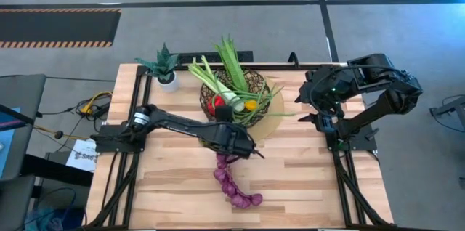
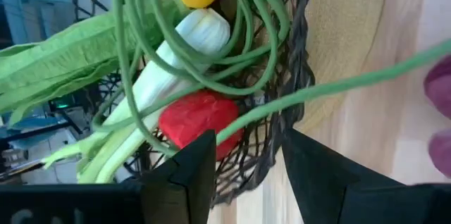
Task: Build produce basket
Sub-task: Put the string beans into the basket
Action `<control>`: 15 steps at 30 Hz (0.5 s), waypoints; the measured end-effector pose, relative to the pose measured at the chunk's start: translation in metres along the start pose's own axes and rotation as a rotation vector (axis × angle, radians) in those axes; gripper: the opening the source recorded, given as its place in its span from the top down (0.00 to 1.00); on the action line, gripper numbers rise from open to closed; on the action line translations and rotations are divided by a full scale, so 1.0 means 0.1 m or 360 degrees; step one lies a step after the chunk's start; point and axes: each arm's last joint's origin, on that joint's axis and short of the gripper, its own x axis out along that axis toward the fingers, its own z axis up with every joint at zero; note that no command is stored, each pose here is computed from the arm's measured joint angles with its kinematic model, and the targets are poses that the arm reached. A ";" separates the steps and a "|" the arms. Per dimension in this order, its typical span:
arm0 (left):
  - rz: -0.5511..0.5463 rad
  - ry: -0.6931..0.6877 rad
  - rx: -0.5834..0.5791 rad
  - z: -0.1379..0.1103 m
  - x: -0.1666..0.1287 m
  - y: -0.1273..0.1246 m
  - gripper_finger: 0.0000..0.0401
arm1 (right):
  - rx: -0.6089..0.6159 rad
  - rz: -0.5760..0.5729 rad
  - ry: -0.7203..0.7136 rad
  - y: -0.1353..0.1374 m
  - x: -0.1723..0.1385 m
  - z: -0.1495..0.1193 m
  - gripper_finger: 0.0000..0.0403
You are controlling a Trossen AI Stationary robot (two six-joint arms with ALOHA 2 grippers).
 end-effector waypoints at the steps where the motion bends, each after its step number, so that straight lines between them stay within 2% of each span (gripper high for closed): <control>1: -0.0001 -0.0003 0.0006 0.00 0.04 -0.02 0.62 | 0.0004 0.0000 -0.0001 0.00 0.00 0.00 0.21; 5: 0.0012 -0.0087 0.0051 0.06 0.12 -0.10 0.62 | 0.0040 0.0001 -0.0008 0.00 0.00 0.00 0.21; 9: 0.0030 -0.0238 0.0151 0.13 0.03 -0.19 0.62 | 0.0082 0.0001 -0.0011 0.00 0.00 0.01 0.21; 15: 0.0000 -0.0316 0.0337 0.08 -0.16 -0.43 0.62 | 0.0167 -0.0002 -0.0014 -0.01 0.00 0.01 0.21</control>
